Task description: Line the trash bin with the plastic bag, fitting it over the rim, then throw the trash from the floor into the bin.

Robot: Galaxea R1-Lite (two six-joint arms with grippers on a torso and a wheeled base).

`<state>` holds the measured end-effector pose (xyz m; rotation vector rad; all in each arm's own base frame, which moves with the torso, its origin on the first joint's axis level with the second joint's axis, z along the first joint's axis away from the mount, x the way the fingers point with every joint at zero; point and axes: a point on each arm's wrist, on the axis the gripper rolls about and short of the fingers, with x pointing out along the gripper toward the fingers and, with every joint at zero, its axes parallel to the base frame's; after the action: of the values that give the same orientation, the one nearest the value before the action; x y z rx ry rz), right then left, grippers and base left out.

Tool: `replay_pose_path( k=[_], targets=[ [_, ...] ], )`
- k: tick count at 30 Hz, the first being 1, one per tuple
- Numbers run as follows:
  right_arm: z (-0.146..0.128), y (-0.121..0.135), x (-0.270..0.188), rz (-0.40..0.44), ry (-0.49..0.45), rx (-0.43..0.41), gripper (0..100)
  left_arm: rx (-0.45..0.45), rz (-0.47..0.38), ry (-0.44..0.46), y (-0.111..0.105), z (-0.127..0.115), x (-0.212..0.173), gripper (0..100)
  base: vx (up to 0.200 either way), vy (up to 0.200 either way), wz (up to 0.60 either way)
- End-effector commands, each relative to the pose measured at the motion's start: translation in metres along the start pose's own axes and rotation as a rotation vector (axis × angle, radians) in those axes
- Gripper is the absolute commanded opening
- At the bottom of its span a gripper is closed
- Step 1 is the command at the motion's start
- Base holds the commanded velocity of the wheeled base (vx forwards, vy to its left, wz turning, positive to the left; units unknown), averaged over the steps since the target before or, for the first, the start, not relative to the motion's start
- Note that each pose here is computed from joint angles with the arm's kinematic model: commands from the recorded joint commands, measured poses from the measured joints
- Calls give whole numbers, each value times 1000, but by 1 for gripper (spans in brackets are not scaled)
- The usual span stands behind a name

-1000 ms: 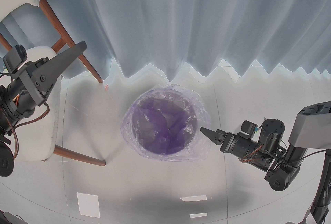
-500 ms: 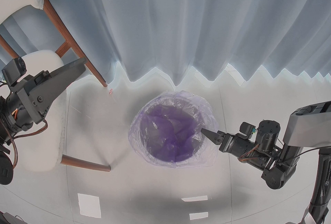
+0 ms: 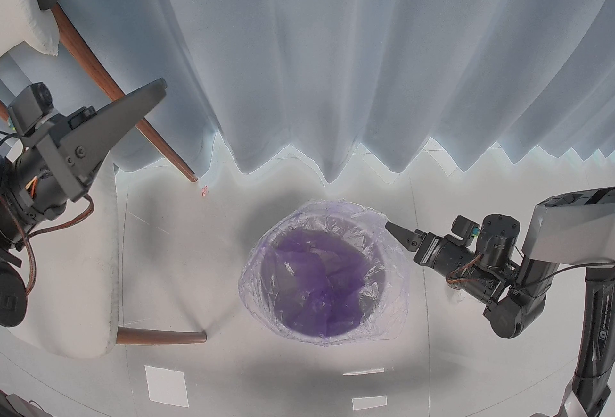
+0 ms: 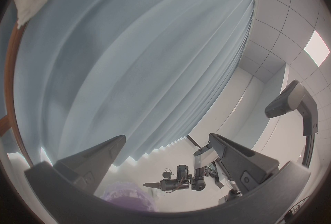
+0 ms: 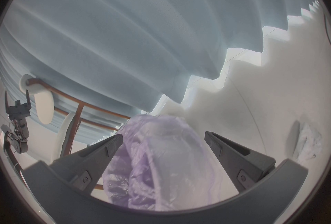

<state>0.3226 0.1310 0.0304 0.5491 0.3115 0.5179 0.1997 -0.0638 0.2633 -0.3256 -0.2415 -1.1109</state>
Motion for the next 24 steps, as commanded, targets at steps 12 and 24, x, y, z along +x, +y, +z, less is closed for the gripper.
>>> replay_pose_path(
  k=[12,24],
  targets=[
    [-9,-36,18,-326,111,35,100,-52,26,61,28,-19,12,100,-200,67,0],
    [-20,-60,55,-368,95,-10,100,-56,38,76,33,-20,7,100,-117,-200,0]
  ],
)
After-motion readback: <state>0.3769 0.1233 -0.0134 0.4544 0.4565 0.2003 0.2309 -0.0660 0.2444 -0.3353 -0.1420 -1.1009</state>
